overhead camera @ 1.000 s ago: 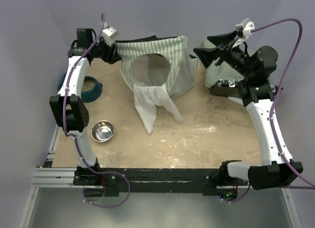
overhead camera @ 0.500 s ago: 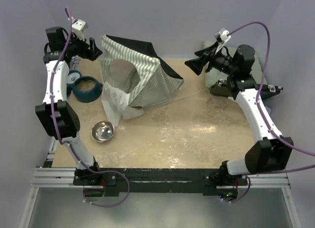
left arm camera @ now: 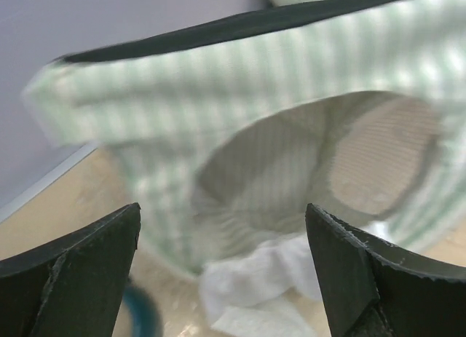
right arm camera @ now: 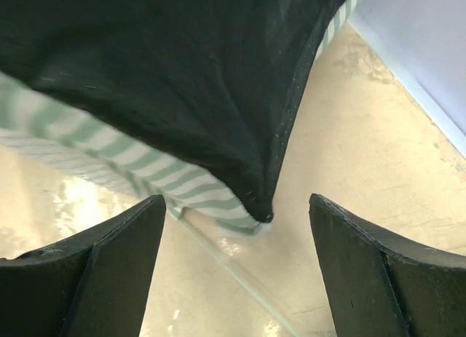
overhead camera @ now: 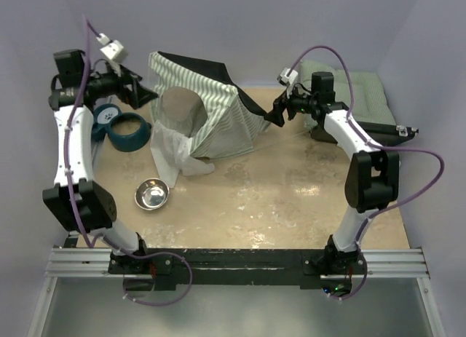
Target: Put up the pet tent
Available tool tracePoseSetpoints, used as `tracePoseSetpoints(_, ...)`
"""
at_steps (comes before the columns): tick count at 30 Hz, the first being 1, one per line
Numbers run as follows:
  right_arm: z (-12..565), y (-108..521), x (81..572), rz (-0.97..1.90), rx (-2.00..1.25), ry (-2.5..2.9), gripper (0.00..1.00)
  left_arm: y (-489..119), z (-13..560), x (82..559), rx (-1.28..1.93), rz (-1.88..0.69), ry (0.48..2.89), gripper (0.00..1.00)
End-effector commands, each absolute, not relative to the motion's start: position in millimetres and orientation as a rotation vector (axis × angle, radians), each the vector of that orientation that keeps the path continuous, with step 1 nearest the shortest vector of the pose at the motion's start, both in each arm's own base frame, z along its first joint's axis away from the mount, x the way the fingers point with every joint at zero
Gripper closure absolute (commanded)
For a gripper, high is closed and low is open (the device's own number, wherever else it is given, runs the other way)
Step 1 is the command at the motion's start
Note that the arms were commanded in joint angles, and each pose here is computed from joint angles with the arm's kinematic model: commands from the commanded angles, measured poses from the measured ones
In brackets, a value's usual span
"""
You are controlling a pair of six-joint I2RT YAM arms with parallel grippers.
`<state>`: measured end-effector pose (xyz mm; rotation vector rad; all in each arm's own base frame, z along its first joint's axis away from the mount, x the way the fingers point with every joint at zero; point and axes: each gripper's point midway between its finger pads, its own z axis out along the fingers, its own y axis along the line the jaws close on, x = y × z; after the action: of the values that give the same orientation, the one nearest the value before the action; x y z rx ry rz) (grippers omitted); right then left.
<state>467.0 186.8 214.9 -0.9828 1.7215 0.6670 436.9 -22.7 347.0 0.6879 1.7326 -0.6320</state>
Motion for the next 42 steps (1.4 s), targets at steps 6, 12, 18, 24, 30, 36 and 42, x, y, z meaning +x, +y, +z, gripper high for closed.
tracePoseSetpoints(6, 183, 223, 479, 0.705, -1.227, 1.645, 0.23, -193, 349, 326, 1.004, -0.827, 1.542, 0.0)
tracePoseSetpoints(12, 207, 241, 481, 0.669, -1.184, 1.593, 0.72, -216, 319, 342, 0.94, -0.738, 1.622, 0.0)
tracePoseSetpoints(18, 283, 247, 491, 0.65, -1.087, 1.493, 1.0, -210, 297, 373, 0.825, -0.597, 1.706, 0.02)
tracePoseSetpoints(24, 339, 262, 460, 0.735, -1.056, 1.421, 1.0, -143, 319, 420, 0.577, -0.332, 1.727, 0.2)
tracePoseSetpoints(30, 382, 264, 416, 0.808, -0.929, 1.409, 1.0, -101, 339, 427, 0.548, -0.229, 1.636, 0.26)
tracePoseSetpoints(36, 423, 256, 374, 0.803, -0.828, 1.357, 1.0, -109, 313, 448, 0.566, -0.272, 1.652, 0.24)
tracePoseSetpoints(42, 426, 255, 350, 0.844, -0.759, 1.396, 0.86, -132, 286, 490, 0.628, -0.415, 1.654, 0.23)
